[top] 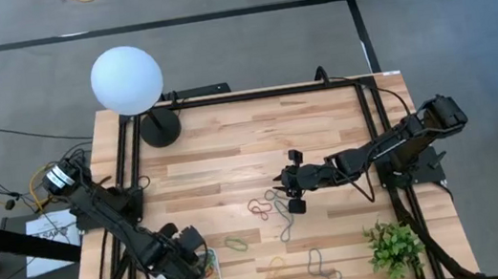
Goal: Pick and place items into bin
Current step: Put the blue rubber band into the bin
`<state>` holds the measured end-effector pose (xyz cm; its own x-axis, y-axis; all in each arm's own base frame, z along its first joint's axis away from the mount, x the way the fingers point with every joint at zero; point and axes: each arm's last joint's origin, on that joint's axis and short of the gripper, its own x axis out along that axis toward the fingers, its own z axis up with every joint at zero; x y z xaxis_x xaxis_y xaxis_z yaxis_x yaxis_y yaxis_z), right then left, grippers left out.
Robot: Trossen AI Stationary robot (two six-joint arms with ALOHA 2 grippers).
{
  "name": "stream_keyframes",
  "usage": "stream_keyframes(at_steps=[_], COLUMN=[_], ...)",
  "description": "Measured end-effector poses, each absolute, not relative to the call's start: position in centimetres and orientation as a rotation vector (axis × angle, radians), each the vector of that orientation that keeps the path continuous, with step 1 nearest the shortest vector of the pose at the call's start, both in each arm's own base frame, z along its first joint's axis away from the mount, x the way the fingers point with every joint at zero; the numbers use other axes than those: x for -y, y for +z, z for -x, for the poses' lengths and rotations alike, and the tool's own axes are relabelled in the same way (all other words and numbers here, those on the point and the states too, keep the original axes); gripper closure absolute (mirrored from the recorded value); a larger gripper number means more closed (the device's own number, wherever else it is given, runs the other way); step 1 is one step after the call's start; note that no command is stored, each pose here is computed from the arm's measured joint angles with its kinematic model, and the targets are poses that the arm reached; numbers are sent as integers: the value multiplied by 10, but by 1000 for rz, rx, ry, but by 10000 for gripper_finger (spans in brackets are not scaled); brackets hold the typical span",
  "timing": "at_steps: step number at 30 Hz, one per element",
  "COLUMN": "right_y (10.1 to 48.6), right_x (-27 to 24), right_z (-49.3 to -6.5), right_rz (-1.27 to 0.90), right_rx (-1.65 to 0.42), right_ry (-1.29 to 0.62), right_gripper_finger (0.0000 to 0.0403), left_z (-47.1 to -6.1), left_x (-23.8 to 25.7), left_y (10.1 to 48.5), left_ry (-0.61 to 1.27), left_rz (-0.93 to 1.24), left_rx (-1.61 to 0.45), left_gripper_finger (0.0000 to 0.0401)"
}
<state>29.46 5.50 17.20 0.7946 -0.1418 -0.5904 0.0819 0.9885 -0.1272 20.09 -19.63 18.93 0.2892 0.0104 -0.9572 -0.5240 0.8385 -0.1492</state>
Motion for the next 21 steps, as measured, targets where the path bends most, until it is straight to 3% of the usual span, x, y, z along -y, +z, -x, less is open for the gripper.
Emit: stream_keyframes(at_steps=[6,21], right_y=[172,171], right_x=[-55,-55], right_z=[-295,-294], right_rz=[97,99], right_rx=[-642,-650], right_ry=[-120,-120], right_gripper_finger=[302,302], left_z=[-207,-209], left_x=[202,235], left_y=[202,249], left_ry=[321,111], left_rz=[491,567], left_rx=[-1218,-1161], left_gripper_finger=[395,399])
